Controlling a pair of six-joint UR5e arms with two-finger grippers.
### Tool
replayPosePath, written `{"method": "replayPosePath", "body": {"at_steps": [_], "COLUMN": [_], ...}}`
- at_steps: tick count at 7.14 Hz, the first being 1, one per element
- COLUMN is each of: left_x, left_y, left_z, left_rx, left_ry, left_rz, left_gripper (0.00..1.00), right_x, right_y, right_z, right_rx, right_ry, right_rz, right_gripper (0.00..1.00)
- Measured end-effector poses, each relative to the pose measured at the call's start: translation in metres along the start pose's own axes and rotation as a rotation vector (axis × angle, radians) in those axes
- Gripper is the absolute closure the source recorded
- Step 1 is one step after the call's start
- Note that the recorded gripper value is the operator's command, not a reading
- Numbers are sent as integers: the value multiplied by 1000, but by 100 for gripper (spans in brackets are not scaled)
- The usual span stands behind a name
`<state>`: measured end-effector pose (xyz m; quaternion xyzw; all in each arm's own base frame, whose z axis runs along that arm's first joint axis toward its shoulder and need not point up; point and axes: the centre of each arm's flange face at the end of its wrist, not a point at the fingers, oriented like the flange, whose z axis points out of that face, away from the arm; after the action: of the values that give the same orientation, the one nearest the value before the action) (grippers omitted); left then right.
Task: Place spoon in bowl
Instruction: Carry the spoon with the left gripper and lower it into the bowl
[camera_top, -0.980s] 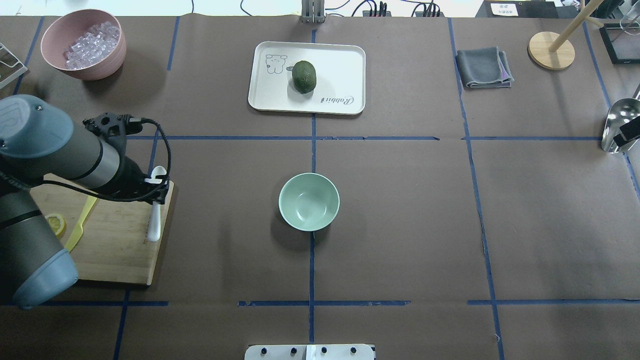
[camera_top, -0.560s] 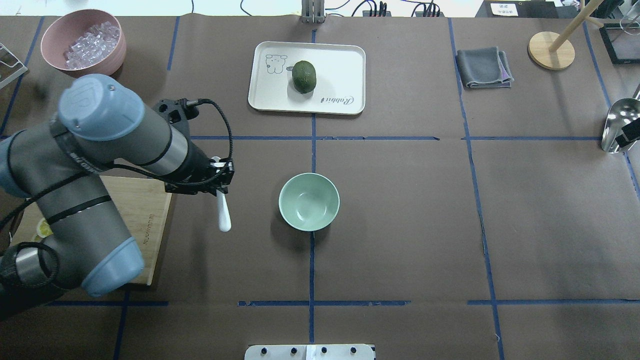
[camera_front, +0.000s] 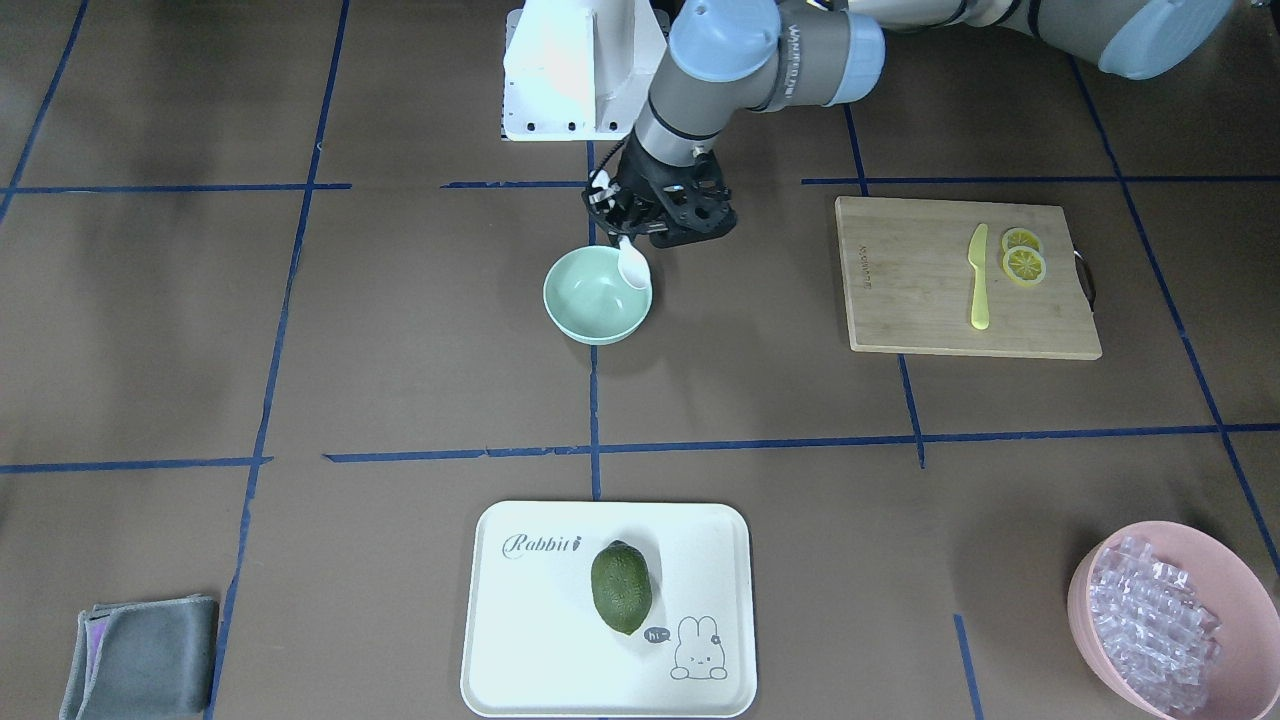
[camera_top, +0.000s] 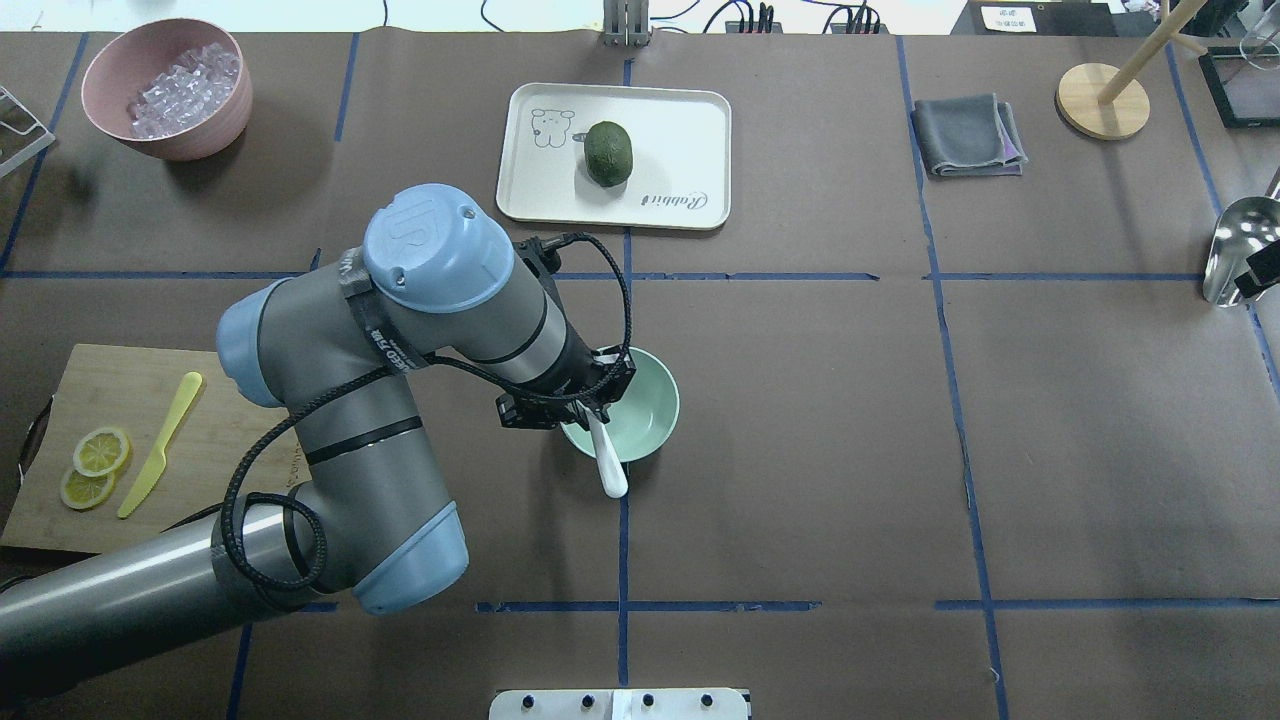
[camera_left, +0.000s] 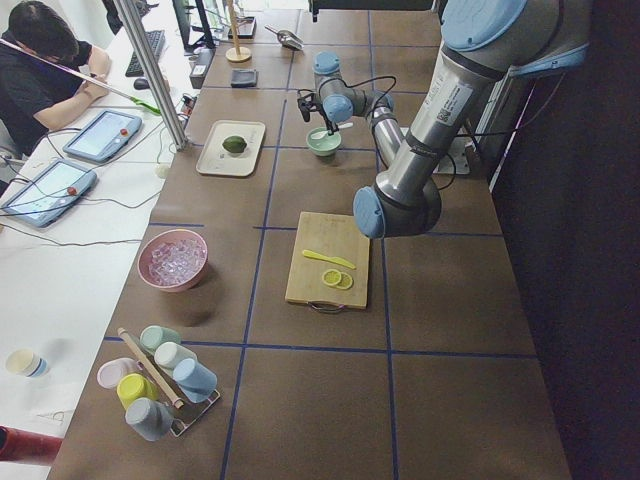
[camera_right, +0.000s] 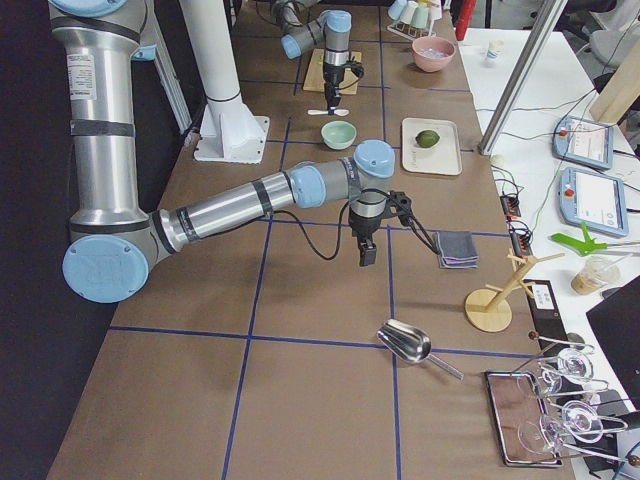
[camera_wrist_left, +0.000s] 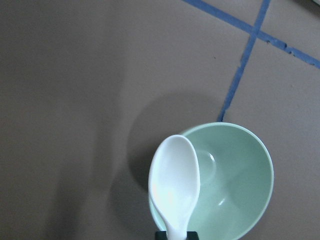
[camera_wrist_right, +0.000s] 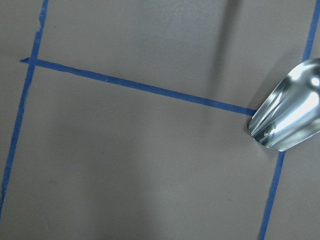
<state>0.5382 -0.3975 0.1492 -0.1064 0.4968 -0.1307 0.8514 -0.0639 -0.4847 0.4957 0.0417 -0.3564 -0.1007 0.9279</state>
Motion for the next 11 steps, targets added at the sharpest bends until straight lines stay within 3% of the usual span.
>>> {"method": "replayPosePath", "body": {"at_steps": [4,5,6,11], "left_x": [7,7,8,7], "left_y": [3,-1,-5,-13], "left_z": [19,25,31,16], "left_rx": [-3,12,19,59], "left_ry": [-3,3,9,37], "left_rz": [11,15,17,23], "left_gripper": [96,66,1,0], "right_x": [0,0,0,3], "right_y": [0,0,0,1], "right_z": [0,0,0,0], "right_rx": [-2,-2,-2,-3], "right_ry": [-8,-9,-9,-13], "right_rz": [2,2,2,7], "right_gripper": [0,0,0,0]}}
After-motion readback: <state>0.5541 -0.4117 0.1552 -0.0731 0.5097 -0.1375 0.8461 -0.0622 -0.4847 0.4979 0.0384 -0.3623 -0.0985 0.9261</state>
